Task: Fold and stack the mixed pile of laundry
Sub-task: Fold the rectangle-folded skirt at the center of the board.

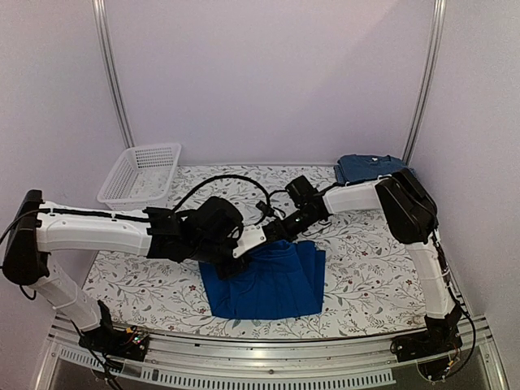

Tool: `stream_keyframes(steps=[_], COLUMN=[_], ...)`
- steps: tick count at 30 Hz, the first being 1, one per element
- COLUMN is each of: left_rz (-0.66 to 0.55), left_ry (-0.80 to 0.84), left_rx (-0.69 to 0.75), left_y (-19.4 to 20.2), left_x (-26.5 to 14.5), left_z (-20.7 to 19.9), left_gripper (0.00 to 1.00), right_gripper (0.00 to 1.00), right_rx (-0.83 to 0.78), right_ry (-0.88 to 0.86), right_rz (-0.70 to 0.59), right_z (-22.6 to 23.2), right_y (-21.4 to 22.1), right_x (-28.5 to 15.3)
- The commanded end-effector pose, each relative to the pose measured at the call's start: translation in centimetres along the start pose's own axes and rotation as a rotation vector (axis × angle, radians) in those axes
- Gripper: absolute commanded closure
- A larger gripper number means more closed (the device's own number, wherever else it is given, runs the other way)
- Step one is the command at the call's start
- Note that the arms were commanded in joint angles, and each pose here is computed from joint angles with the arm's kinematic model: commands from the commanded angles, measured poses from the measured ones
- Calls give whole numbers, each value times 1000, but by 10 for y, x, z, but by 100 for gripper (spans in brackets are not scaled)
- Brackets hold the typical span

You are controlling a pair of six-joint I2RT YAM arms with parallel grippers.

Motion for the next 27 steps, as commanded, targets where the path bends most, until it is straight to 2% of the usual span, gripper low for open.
stream_keyframes(steps=[1, 14, 19, 23, 27], left_rz=[10, 59, 71, 82, 61], left_ry=[-111, -187, -155, -108, -122], left_rx=[-14, 5, 25, 26, -7], left_y=[-6, 2, 14, 25, 19], left_x=[17, 69, 86, 96, 92], left_z=[37, 62, 51, 39, 43], left_gripper=[98, 95, 88, 83, 68], right_gripper=[53, 54, 50, 44, 41], right_rx=[64, 33, 15, 17, 29], right_ry=[-37, -89, -49, 39, 116], right_rz=[78, 94, 57, -74, -240], right_z=[-5, 8, 9, 4, 0], right_y=[33, 34, 22, -15, -54], right_x=[12, 11, 0, -46, -115])
Point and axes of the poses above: each gripper's point midway between its finger pads, its own x axis out along the fingers, its own z axis along the line the jaws close on, y = z × x, the point moved 3 cm from there along -x, back along the fingers, and after that the axes turned 7 degrees about x, right-handed, at the moved point
